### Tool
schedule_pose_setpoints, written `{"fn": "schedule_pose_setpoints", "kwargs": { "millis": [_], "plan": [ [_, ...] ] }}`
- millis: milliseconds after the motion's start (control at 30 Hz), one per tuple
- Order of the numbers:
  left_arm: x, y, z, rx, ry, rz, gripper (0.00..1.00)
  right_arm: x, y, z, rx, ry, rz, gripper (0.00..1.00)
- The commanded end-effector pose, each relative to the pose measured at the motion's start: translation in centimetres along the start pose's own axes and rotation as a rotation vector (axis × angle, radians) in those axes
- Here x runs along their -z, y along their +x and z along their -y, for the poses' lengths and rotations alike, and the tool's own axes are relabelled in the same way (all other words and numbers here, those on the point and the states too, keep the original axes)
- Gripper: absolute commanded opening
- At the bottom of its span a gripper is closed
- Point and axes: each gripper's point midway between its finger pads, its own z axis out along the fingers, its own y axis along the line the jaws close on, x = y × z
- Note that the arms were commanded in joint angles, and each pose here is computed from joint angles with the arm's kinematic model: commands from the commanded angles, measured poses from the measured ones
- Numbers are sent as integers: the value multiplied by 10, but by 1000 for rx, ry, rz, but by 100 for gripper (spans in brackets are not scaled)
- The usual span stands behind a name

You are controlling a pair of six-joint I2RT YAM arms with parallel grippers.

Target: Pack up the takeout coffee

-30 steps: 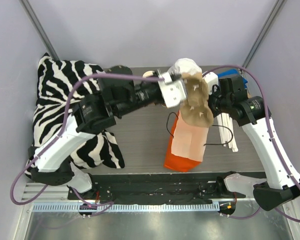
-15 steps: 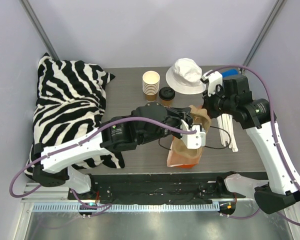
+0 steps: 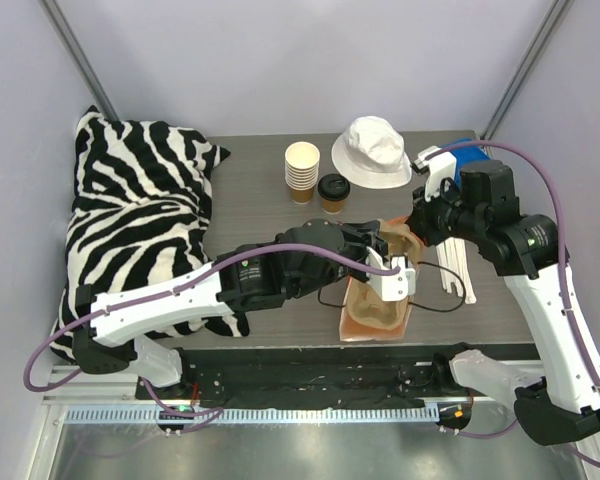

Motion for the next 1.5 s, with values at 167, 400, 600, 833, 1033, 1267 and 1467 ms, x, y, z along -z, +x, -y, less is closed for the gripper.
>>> {"fn": "schedule_pose_setpoints", "kwargs": {
  "millis": [167, 400, 600, 833, 1033, 1267, 1467],
  "plan": [
    [25, -19, -61, -58, -215, 58, 0, 3, -9, -9, -19, -45, 54, 1],
    [33, -30, -81, 5, -299, 113, 0, -3, -1, -13, -56, -64, 24, 1],
    [29, -45, -66, 2, -253, 155, 0, -9, -1, -6, -76, -26, 13, 1],
    [24, -31, -49, -51, -236, 116, 0, -5, 1, -7, -75, -26, 12, 1],
    [20, -9, -5, -48, -96, 64, 0, -1, -5, -11, -84, -45, 43, 1],
    [7, 15, 36, 26, 7, -26, 0, 0, -3, -14, -98, -56, 46, 1],
    [0, 33, 67, 63, 73, -79, 0, 1, 4, -22, -108, -92, 42, 1]
  ]
}}
